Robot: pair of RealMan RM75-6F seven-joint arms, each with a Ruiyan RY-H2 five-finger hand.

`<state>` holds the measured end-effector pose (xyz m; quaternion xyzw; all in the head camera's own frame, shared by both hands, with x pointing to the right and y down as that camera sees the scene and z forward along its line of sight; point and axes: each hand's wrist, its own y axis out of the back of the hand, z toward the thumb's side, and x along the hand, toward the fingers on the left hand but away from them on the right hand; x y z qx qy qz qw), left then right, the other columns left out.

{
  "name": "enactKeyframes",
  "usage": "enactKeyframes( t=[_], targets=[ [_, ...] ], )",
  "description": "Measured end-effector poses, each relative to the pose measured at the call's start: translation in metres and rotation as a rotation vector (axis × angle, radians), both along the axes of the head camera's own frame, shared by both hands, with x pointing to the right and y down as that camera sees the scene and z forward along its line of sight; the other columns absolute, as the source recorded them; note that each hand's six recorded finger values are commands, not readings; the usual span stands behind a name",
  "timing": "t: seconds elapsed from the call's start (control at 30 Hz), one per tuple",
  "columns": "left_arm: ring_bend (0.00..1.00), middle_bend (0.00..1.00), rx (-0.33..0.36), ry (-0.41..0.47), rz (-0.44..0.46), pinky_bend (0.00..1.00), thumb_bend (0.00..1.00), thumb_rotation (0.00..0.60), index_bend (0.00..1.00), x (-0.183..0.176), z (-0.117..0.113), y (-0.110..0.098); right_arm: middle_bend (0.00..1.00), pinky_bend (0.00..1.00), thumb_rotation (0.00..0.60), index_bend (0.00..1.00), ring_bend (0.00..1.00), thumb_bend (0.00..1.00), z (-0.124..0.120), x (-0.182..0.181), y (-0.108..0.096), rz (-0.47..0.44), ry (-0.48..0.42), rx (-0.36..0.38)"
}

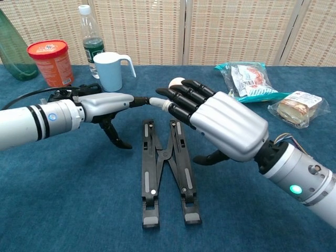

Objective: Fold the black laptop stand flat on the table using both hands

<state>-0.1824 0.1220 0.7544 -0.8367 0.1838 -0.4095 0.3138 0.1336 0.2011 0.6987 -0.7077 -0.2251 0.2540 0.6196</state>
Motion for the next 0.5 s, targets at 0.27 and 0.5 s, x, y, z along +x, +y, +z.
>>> enactKeyframes(
  t=[0.27,0.5],
  targets=[
    [0.01,0.01,0.048,-0.013,-0.060,0.00,0.15,0.600,0.00,-0.027,-0.016,-0.015,0.00,0.00,0.600,0.00,0.00,0.00,-0.030,0.005,-0.009,-0.051,-0.044,-0.114],
    [0.01,0.01,0.072,-0.017,-0.158,0.00,0.15,0.600,0.00,-0.056,-0.028,-0.024,0.00,0.00,0.600,0.00,0.00,0.00,-0.055,-0.009,-0.020,-0.228,0.038,-0.299]
  ],
)
